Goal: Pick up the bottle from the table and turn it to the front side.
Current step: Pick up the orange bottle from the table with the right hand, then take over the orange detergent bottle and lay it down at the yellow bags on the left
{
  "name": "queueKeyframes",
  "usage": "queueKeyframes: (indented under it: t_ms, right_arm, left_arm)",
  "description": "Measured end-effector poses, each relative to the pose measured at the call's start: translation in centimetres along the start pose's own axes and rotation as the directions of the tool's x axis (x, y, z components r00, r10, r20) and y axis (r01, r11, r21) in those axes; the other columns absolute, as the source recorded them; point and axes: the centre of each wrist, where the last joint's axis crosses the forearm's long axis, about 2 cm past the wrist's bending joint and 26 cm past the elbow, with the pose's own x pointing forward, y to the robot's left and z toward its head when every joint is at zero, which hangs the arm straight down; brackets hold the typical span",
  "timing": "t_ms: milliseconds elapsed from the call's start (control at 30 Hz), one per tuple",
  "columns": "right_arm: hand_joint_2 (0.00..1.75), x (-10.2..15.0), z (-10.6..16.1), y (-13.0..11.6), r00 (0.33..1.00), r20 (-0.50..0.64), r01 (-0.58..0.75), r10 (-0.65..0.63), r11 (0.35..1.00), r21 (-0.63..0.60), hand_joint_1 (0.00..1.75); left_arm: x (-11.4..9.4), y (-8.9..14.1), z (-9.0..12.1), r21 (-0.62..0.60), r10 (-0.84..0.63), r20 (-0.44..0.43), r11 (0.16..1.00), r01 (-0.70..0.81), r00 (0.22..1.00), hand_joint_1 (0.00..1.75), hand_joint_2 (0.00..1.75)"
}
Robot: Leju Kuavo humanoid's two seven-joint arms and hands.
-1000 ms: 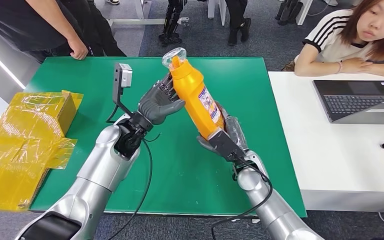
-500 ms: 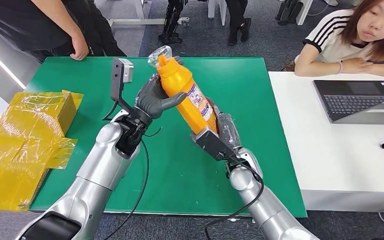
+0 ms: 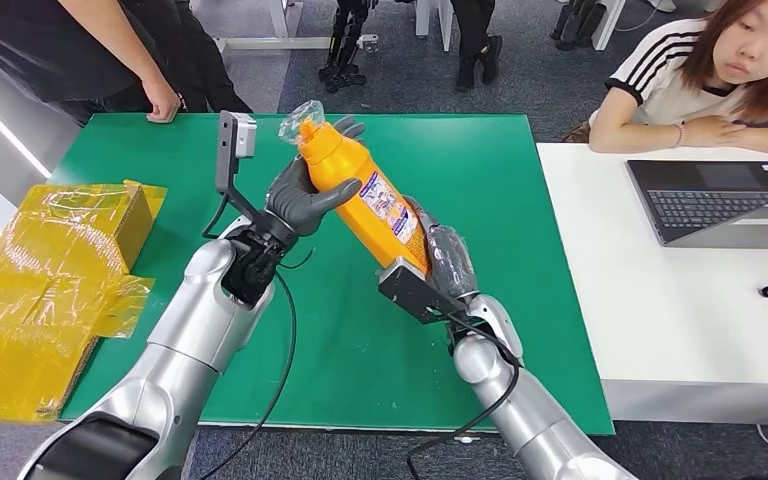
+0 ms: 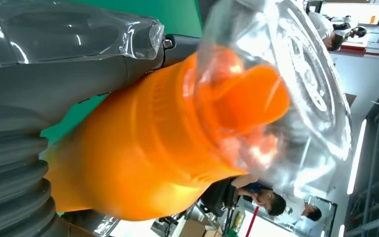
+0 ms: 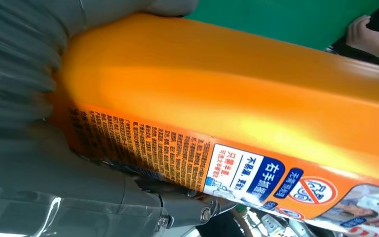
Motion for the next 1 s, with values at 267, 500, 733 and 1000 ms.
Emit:
queueKeyframes:
  t_ms: [267,500,733,1000]
  right_arm:
    - [1.75,0.0,0.0,0.1,1.000,0.001,-0.013,0.013,1.000,-0.014,1.75]
    - [1.75,-0.1,0.1,-0.1,1.000,0.008,-0.027,0.027,0.999,-0.046,1.74]
    - [1.75,-0.5,0.4,-0.2,1.000,0.003,0.004,-0.003,0.998,-0.065,0.91]
    - [1.75,-0.7,0.5,-0.3,1.000,0.002,0.027,-0.027,0.997,-0.073,0.03]
  left_arm:
    - [-0.2,0.0,-0.2,-0.018,0.112,-0.026,0.993,-0.113,0.993,1.75,1.75]
    - [-0.4,-0.7,-0.2,0.013,0.345,-0.024,0.939,-0.344,0.938,1.75,1.75]
    - [-1.3,-0.7,0.6,0.061,0.398,0.012,0.915,-0.398,0.917,1.75,1.75]
    - [-1.6,-0.9,1.2,0.077,0.413,0.030,0.907,-0.414,0.910,1.75,1.75]
